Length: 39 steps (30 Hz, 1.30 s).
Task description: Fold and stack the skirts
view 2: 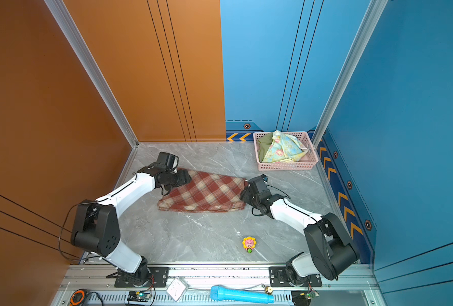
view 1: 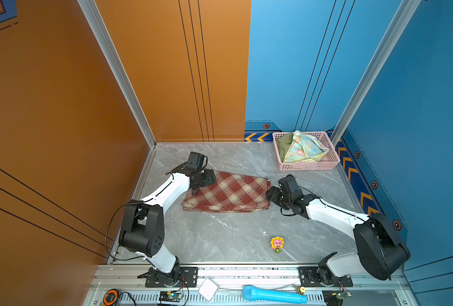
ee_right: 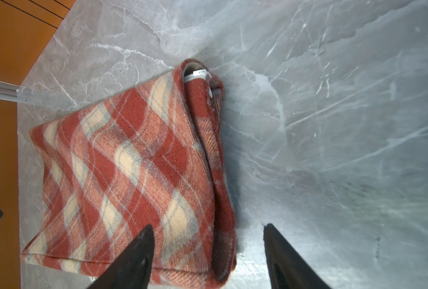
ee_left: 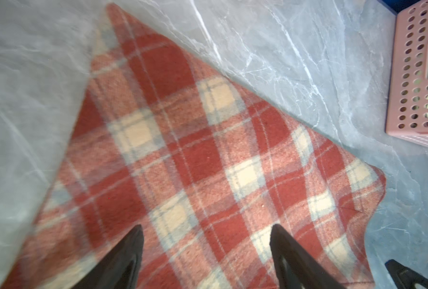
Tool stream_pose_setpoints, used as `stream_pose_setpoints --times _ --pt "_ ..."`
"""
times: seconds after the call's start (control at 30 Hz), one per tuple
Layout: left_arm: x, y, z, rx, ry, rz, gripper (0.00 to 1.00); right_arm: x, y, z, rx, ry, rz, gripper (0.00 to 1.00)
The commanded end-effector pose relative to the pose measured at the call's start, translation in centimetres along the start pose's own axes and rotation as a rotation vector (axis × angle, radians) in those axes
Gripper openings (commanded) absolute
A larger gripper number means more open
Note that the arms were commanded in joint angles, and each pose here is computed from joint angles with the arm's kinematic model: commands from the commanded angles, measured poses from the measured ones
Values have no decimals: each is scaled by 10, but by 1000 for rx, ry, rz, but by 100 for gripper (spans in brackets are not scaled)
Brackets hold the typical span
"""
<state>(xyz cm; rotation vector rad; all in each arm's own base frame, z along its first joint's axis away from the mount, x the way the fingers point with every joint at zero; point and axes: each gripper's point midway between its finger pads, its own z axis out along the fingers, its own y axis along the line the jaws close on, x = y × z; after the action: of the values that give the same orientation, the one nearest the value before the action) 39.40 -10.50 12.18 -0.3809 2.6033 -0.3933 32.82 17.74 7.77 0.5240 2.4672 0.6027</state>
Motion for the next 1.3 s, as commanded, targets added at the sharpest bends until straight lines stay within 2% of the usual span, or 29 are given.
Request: stream_pose_setpoints --times 0.0,0.1,0.13,0.2,0.37,0.43,0.6,0.67,0.77,1.1,1.27 --pt "4 32 -18 -88 56 21 84 19 -12 9 25 84 62 70" --pt "-8 47 -29 -62 41 -30 85 24 -9 19 0 97 85 70" --pt "-11 51 -31 -71 37 -29 90 25 -9 23 0 99 87 70" --pt "-17 60 -33 -107 37 -17 92 28 -10 32 4 107 99 70" --pt "-19 80 -22 -160 90 2 97 48 -11 58 -5 179 143 69" --pt "-16 86 -18 -162 109 -9 98 55 -11 66 -16 203 165 66" --pt "-4 95 -5 -178 150 -20 97 52 -8 71 -29 197 159 39" --pt "2 99 1 -190 171 -14 97 43 -7 67 -15 172 129 18" --pt "8 104 9 -204 199 -11 97 29 -5 61 -2 147 89 0" --pt "23 96 30 -189 257 6 95 -19 -11 20 44 42 -49 0" --pt "34 83 38 -182 284 28 93 -39 -12 -7 103 1 -180 0"
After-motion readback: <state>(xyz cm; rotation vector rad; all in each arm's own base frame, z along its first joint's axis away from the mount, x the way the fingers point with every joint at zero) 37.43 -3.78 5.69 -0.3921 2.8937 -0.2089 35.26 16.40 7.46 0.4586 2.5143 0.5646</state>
